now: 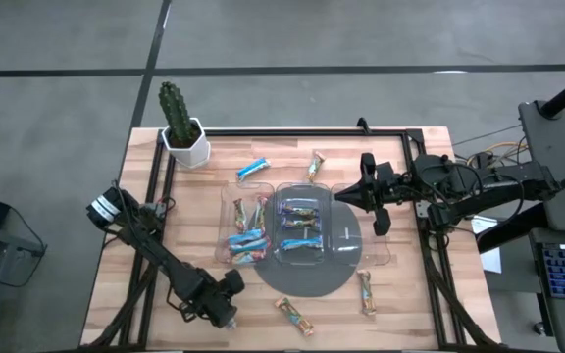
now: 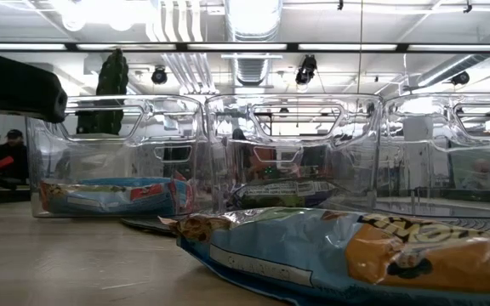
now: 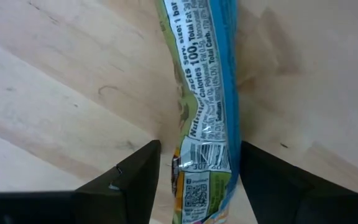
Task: Pick and place Granola Bars by type
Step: Put the yellow granola bar into the right transparent bin
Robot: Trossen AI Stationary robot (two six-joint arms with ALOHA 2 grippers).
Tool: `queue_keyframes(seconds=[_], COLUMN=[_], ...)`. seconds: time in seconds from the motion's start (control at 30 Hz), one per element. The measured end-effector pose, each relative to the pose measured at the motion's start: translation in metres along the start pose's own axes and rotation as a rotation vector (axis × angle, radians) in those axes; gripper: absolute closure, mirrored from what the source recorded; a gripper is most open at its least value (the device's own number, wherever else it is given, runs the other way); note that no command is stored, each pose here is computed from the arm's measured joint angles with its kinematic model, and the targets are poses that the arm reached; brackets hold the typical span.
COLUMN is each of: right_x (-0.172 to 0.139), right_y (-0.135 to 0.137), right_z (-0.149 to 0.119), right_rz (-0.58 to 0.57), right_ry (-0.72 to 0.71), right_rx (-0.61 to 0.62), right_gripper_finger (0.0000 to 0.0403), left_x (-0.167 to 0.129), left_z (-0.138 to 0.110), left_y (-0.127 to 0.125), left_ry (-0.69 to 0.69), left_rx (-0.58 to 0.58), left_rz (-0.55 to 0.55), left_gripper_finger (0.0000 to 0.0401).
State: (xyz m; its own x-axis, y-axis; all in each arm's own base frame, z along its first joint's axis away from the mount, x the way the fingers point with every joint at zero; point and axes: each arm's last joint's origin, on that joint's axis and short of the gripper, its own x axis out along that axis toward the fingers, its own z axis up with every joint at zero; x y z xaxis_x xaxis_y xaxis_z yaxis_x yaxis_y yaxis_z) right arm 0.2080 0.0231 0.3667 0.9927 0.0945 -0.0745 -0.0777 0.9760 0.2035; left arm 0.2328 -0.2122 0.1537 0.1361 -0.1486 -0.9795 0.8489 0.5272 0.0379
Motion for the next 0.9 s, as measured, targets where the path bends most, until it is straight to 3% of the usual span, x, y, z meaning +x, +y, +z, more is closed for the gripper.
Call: queue_keyframes(seconds=[0.17,0.6,0.9], right_x=[0.000,0.000,0.000], right_y=[0.000,-0.001,0.000], right_z=[0.000,-0.002,-0.003], right_rz=[-0.001,-0.006,-0.005], right_ry=[0.003,0.026,0.026], right_rx=[0.000,-0.004,-0.031], right_gripper_finger=[0.0394,0.0394,0.0394], left_x=[-0.002,-0.026,-0.074], left_z=[0.002,0.021,0.037], left_y=[0.001,0.006,0.013], left_ry=[-0.002,-0.047,0.015], left_rx=[-0.030,-0.104,-0.147], left_rz=[0.002,0.009,0.070], left_gripper_finger=[0.0226,0.0371,0.0378])
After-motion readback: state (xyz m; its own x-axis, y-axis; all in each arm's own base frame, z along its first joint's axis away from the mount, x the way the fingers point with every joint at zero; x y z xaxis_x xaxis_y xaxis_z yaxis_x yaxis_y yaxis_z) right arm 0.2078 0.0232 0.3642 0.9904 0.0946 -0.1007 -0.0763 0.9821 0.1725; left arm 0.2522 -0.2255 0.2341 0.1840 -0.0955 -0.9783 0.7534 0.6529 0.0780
